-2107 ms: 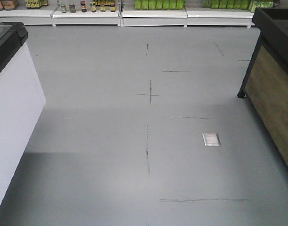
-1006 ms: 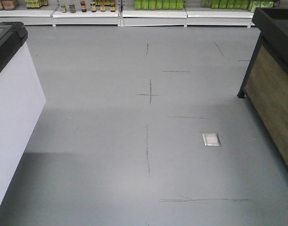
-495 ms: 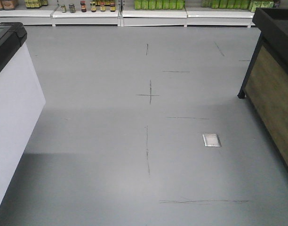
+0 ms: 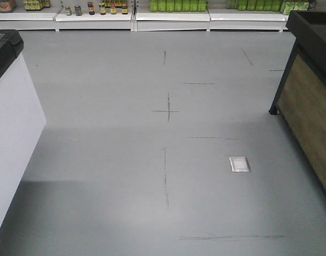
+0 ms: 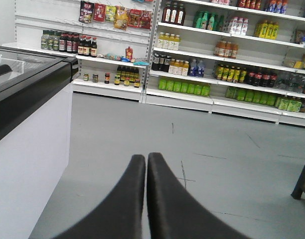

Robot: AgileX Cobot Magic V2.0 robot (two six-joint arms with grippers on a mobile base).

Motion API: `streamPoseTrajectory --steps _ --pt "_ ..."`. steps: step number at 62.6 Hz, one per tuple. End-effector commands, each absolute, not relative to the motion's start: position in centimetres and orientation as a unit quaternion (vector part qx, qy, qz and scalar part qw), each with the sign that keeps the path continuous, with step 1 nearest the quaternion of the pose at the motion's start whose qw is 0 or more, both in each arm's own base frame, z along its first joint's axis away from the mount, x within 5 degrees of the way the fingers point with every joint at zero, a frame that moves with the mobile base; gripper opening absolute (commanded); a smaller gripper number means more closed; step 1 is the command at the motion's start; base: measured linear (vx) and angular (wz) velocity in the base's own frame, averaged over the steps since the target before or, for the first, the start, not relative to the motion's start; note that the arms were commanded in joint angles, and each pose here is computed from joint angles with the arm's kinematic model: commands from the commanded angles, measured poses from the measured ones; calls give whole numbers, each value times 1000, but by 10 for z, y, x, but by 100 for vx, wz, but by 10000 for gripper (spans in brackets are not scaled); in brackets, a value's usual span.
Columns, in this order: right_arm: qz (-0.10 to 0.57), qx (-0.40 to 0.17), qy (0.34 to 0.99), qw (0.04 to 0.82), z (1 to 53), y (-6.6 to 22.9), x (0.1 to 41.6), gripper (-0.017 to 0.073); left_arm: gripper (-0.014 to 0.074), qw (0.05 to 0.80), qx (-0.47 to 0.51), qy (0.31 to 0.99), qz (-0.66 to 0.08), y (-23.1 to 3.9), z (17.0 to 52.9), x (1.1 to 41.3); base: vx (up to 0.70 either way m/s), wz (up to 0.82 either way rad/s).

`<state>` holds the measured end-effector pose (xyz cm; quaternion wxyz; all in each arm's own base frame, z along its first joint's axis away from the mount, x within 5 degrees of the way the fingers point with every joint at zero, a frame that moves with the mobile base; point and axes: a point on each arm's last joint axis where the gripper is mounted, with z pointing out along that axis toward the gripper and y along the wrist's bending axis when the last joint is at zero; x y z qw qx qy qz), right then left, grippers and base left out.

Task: Pick three apples into basket with both arms
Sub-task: 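Drive the base forward along the aisle toward the fruit tables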

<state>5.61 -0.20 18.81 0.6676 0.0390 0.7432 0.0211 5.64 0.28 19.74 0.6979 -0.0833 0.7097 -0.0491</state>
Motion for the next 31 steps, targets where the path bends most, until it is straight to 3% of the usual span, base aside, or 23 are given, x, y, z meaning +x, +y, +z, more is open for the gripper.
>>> streamPoseTrajectory --steps 1,31 --pt "20 29 718 696 191 -1 56 -4 -6 728 -83 678 -59 2 203 55 13 -1" --pt "20 29 718 696 191 -1 56 -4 -6 728 -83 678 -59 2 203 55 16 12"
